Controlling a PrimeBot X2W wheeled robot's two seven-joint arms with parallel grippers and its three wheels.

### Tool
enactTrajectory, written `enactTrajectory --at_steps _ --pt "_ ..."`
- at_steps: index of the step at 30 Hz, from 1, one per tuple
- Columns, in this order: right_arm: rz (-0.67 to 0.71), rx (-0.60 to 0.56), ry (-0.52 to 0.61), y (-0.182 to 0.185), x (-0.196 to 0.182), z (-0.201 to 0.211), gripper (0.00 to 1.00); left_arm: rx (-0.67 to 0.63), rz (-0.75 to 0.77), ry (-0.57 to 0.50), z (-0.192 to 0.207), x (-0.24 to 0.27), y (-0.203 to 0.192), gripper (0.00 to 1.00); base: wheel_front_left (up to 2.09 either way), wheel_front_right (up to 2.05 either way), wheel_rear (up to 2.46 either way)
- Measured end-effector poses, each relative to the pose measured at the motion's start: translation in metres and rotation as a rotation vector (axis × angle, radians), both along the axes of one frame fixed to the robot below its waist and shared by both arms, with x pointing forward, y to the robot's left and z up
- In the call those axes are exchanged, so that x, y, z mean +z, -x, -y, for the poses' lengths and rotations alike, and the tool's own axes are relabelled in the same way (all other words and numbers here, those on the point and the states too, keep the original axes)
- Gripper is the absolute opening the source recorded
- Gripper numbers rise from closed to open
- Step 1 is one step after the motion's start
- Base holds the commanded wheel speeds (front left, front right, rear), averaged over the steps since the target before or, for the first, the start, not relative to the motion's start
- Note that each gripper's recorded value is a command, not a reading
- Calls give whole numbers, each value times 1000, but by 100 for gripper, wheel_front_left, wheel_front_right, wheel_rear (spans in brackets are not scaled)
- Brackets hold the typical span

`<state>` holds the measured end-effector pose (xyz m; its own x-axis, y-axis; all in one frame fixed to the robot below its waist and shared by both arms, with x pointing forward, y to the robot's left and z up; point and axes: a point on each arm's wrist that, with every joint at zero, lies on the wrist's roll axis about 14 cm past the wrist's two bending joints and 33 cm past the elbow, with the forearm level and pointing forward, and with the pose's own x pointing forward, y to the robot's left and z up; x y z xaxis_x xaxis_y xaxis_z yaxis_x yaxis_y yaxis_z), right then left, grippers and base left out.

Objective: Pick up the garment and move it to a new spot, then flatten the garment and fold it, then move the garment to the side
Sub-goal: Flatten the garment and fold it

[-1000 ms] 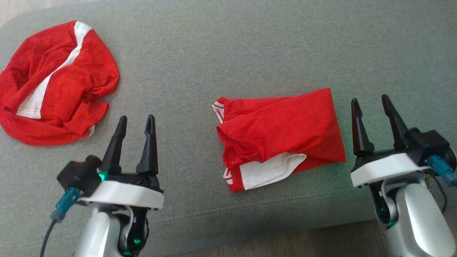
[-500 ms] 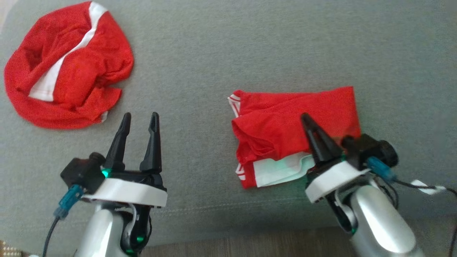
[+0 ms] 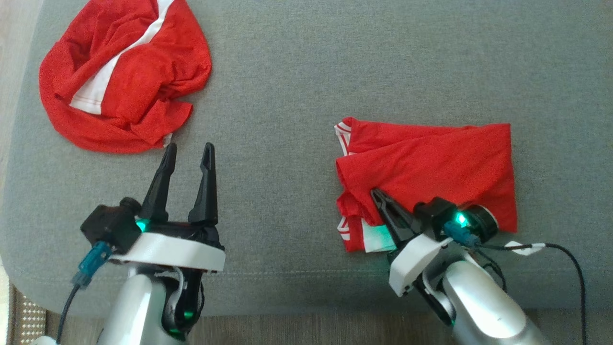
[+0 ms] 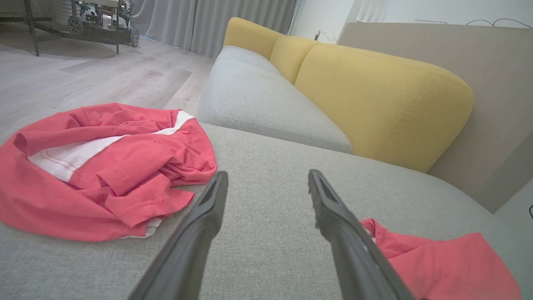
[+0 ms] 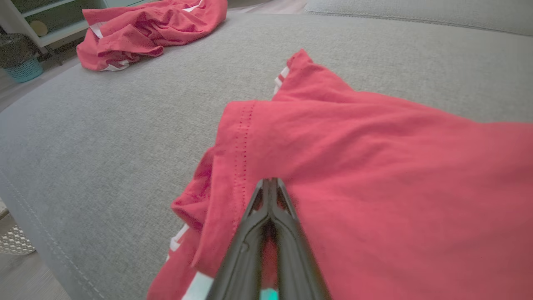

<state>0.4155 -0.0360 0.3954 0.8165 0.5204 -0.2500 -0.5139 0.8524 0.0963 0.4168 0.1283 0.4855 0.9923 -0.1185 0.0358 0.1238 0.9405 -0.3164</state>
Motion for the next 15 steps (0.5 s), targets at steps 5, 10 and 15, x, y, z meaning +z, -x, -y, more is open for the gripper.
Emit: enactTrajectory --at_steps 5,10,15 --pt "-11 15 -25 6 1 -8 0 -3 3 1 1 1 0 100 0 0 0" --pt "-65 34 -20 20 -12 -12 0 -20 2 5 7 0 -2 100 0 0 0" --pt "-4 -54 -80 1 12 5 0 -44 0 8 16 -2 -6 100 0 0 0"
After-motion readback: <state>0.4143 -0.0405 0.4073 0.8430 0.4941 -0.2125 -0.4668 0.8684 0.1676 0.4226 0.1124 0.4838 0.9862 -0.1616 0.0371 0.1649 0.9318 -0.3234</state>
